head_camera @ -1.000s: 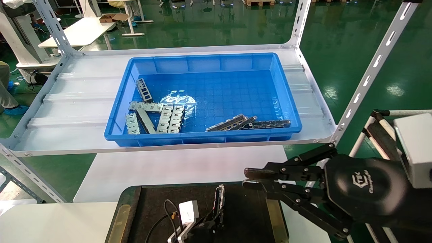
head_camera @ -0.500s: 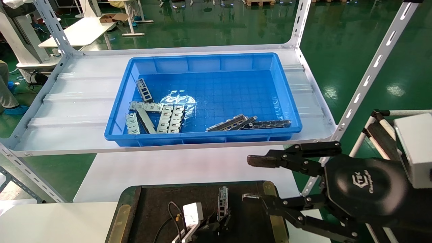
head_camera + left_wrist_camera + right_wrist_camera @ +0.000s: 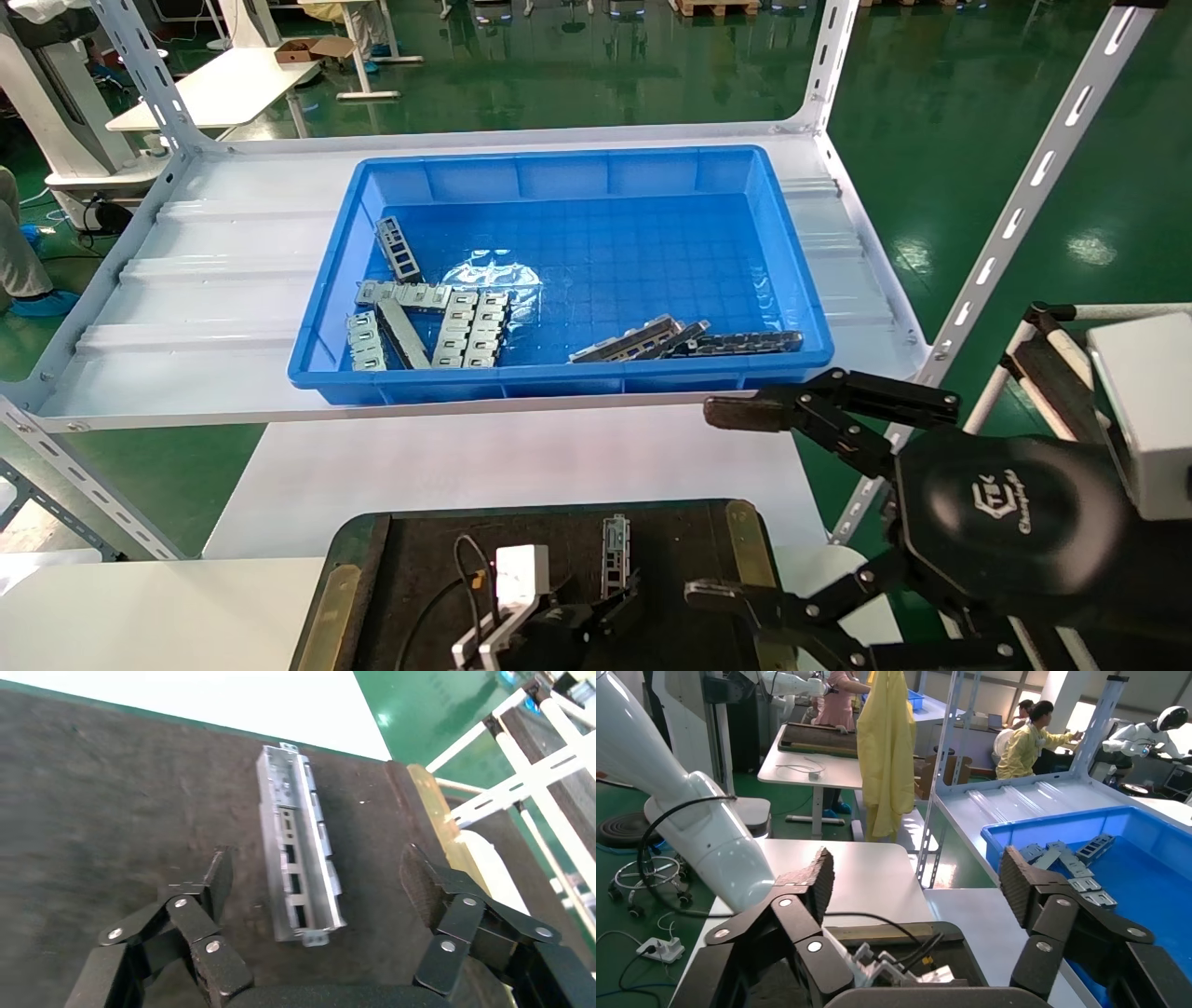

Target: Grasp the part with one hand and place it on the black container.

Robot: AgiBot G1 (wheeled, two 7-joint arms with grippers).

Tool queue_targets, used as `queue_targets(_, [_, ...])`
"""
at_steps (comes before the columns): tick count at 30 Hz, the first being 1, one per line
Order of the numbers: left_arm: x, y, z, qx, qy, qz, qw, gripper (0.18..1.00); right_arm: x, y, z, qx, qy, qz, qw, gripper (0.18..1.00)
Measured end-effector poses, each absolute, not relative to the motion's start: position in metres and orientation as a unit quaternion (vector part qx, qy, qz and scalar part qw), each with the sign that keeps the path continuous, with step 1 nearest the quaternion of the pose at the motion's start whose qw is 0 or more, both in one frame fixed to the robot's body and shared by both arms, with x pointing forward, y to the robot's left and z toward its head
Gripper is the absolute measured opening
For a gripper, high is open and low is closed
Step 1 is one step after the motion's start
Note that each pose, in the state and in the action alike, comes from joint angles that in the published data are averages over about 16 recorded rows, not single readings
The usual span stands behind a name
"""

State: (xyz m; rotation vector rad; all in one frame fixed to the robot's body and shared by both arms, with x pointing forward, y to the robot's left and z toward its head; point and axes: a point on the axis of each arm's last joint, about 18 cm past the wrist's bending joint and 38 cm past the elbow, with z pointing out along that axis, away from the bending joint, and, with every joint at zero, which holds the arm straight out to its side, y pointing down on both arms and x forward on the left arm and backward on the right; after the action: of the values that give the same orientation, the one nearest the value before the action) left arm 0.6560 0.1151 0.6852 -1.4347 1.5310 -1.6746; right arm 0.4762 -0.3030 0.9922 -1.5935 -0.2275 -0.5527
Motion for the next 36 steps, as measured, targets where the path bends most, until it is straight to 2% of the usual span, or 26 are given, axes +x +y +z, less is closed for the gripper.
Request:
queue_targets(9, [0.637, 0.146, 0.716, -0.463, 0.608, -0.612, 0.202, 0.928, 0.476, -0.303, 0.992, -0.704, -0.1, -0.244, 0.659, 0.91])
queue_targets(15, [0.621, 0.167, 0.739, -0.415, 0.653, -0.605, 0.188, 0.979, 0.476, -0.303, 0.992, -0.704, -0.1, -0.244, 0.659, 0.967])
queue_targets(26, [0.597, 0.206, 0.768, -0.309, 0.728, -0.584, 0.184, 1.001, 0.476, -0.303, 0.992, -0.704, -0.1, -0.244, 0.659, 1.0])
queue_targets(36, [0.575, 0.247, 0.779, -0.217, 0.76, -0.579, 0.199, 1.001, 0.476, -0.303, 0.992, -0.704, -0.101, -0.244, 0.659, 1.001])
